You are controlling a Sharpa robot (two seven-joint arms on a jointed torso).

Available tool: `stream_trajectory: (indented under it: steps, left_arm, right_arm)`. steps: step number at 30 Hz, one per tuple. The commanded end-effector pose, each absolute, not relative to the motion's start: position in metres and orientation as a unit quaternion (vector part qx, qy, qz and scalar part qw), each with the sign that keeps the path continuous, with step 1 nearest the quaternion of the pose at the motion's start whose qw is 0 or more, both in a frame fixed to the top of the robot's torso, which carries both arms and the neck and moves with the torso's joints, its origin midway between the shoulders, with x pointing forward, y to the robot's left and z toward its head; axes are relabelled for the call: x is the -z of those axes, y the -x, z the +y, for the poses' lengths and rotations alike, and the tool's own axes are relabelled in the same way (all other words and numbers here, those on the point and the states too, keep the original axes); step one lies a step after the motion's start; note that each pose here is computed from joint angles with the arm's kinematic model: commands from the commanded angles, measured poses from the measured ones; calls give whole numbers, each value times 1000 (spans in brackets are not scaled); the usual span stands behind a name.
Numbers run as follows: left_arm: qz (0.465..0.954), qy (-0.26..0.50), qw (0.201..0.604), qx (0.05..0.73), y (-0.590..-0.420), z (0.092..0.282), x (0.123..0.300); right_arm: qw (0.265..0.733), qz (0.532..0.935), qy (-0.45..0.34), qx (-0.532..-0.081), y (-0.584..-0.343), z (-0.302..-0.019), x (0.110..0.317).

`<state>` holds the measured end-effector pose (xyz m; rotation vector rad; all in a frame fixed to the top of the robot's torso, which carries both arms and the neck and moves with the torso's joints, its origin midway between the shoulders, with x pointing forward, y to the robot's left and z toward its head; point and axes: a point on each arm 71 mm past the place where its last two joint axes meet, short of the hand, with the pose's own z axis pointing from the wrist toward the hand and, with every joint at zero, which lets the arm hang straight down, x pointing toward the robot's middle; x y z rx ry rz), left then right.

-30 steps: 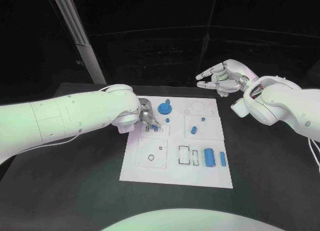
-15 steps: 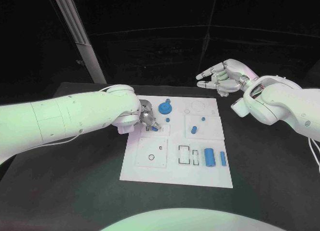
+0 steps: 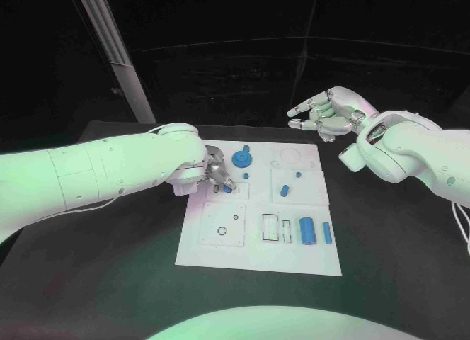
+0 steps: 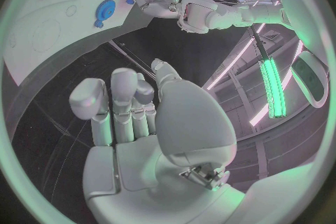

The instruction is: Assemble the parts on the task board

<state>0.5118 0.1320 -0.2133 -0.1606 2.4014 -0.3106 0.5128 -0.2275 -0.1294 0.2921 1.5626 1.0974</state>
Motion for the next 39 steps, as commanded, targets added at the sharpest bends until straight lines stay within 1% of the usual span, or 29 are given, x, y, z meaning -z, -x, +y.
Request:
stream_trajectory:
  steps: [1,9,26,36,39]
  left_arm:
    - [931,53,342,113,-511,130,216]
    - [932,49,341,112,-513,126,216]
    - [928,60,350,112,-516,128,216]
    - [924,71,357,115,-517,137,215]
    - [922,74,360,117,-517,141,211]
  right_arm:
    - [568,665,-120,-471,-513,-226,128]
    - [567,665,-120,-471,-513,-226,128]
    - [568,664,-120,-471,-512,-226,128]
    - [568,664,-120,-471,-513,-227,128]
    - [569,664,-120,-470,-513,-228,128]
